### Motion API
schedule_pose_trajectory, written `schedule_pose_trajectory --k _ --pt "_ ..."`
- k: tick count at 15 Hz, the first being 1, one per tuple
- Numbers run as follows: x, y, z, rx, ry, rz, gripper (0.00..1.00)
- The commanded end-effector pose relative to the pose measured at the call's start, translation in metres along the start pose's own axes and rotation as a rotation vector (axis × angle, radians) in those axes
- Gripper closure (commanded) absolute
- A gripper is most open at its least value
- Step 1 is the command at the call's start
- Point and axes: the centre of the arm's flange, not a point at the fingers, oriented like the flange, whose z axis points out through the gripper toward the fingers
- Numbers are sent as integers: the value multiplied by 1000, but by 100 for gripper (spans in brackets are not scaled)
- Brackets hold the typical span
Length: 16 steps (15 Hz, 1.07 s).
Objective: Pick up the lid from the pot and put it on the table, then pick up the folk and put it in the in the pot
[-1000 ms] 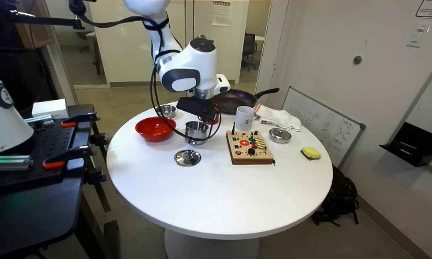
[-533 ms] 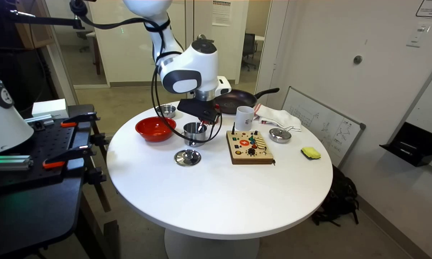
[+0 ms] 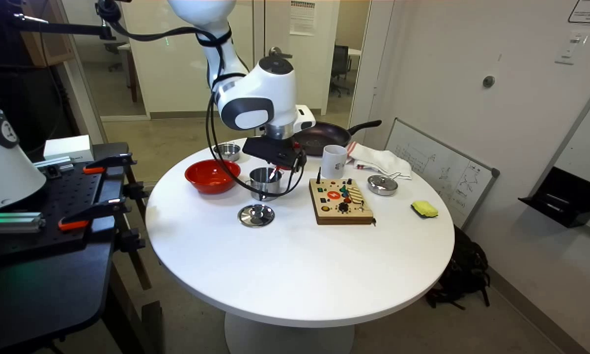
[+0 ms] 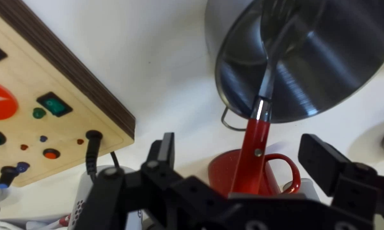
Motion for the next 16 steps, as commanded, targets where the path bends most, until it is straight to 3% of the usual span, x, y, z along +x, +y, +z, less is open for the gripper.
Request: schedule_pose_trajectory --k 1,3,6,12,14,16 --pt "11 -11 -25 -89 3 -38 0" --pt "18 -17 -45 -135 -41 -39 0" --pt "26 -20 -84 -164 -175 11 0" --pt "36 -11 -166 -23 -408 199 0" --pt "25 -2 -180 1 -470 304 0" --pt "8 15 -191 -32 -506 395 0"
